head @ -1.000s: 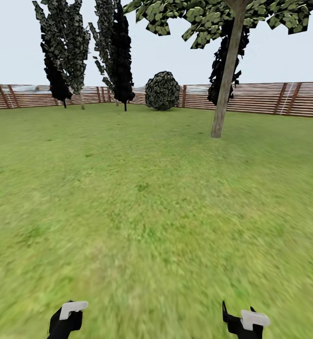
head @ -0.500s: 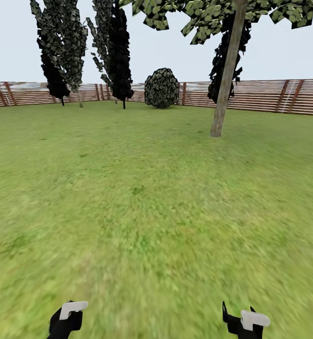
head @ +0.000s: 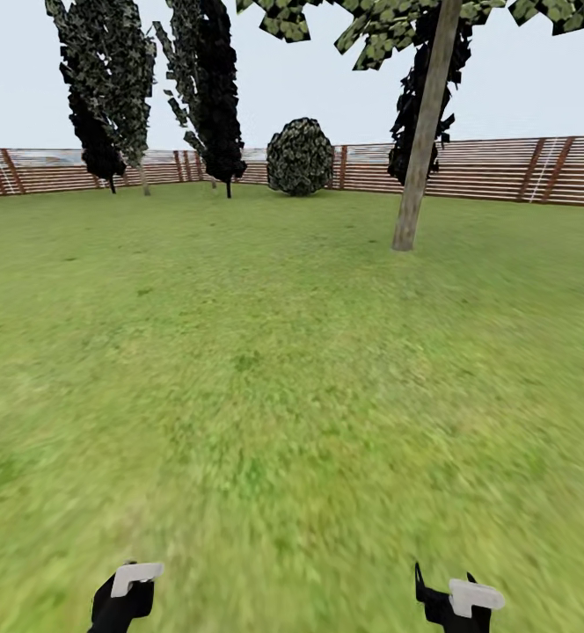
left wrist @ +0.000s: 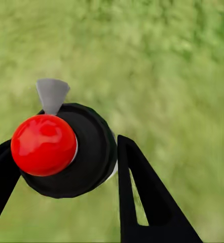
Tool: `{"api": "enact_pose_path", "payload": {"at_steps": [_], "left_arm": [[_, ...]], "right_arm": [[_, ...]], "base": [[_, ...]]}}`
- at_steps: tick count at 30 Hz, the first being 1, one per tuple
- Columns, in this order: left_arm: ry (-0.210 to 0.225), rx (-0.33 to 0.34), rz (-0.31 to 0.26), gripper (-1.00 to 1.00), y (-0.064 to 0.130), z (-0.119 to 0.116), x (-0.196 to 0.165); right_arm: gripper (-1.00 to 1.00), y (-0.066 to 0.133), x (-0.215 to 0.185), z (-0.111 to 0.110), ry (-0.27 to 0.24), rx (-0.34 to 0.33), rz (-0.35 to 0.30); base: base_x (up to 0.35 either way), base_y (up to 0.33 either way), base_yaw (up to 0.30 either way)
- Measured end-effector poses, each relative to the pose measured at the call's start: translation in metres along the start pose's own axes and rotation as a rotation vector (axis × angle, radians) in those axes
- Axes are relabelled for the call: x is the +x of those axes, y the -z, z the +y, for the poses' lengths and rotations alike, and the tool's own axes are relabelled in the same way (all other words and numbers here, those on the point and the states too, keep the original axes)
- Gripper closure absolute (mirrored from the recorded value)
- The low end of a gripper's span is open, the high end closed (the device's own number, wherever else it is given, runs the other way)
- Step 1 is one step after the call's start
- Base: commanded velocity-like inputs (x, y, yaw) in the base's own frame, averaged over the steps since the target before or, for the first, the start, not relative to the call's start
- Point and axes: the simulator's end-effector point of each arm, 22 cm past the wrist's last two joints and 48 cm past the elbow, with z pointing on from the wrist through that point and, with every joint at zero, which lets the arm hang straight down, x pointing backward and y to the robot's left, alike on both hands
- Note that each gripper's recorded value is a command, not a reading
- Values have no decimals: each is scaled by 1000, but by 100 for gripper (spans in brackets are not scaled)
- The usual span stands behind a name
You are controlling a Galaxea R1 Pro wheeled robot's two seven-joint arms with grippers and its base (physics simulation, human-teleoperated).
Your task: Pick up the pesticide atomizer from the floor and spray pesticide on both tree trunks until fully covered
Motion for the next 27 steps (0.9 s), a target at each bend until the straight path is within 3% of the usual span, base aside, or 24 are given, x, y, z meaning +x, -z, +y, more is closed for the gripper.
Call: {"api": "enact_pose_path", "payload": {"at_steps": [27], "left_arm": [[-4,0,23,100,-1,0,12]], "right_arm": [[-100,1,11,0,6,0,24]], "base": [[286,-133,0]]}}
